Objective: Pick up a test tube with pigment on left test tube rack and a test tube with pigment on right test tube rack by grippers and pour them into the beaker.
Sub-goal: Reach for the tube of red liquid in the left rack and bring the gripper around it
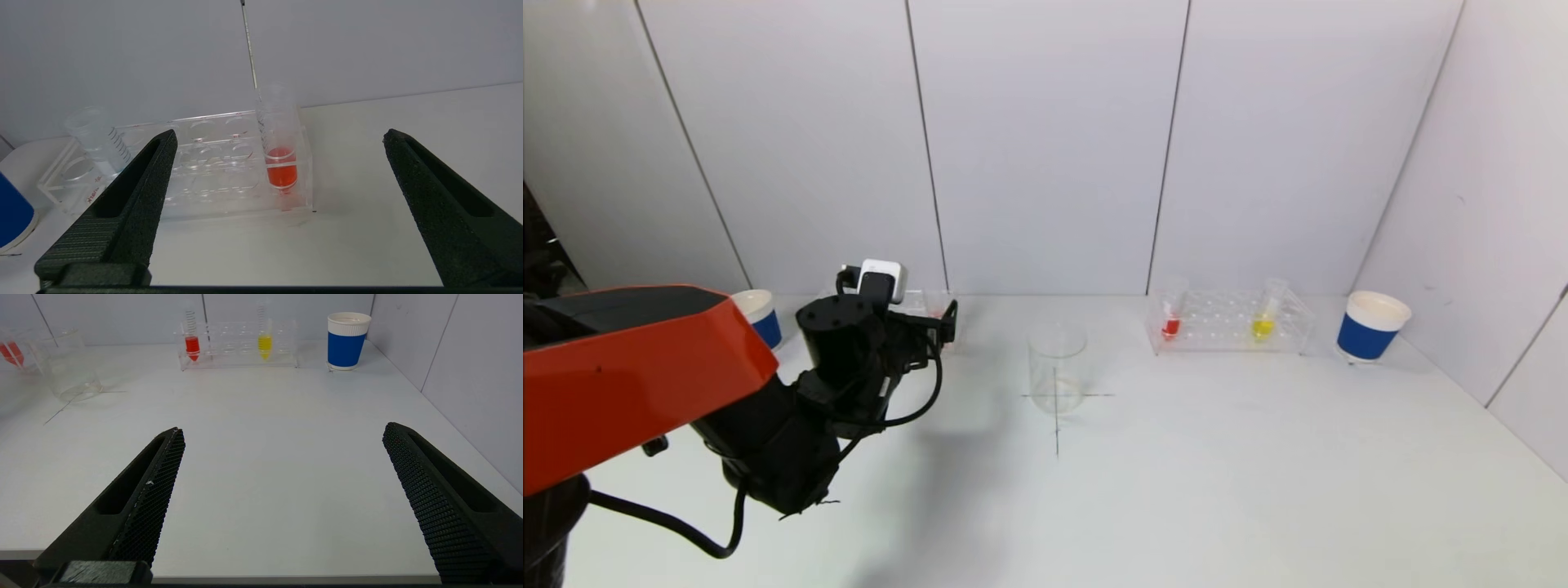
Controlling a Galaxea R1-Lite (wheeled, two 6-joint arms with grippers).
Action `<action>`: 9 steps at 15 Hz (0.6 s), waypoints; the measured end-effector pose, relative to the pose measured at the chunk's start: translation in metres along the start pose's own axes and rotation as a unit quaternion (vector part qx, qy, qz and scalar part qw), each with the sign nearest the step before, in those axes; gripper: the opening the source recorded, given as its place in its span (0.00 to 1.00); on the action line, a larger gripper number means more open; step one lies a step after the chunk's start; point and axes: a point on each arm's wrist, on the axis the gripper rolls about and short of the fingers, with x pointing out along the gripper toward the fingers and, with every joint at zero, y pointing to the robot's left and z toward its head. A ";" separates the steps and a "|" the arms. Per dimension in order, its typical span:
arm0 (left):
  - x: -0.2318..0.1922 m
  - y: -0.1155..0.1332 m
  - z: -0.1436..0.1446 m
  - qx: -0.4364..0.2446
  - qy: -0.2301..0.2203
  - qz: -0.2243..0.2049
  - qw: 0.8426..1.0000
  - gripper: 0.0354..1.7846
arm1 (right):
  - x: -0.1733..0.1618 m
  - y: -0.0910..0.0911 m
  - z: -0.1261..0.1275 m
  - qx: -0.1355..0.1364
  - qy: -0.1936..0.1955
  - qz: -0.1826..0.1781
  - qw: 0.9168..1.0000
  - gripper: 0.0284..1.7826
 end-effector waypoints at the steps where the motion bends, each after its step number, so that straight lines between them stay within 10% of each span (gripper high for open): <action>1: 0.008 -0.005 -0.006 0.001 0.001 -0.001 1.000 0.99 | 0.000 0.000 0.000 0.000 0.000 0.000 1.000 0.99; 9: 0.050 -0.019 -0.038 0.000 0.004 0.021 1.000 0.99 | 0.000 0.000 0.000 0.000 0.000 0.000 1.000 0.99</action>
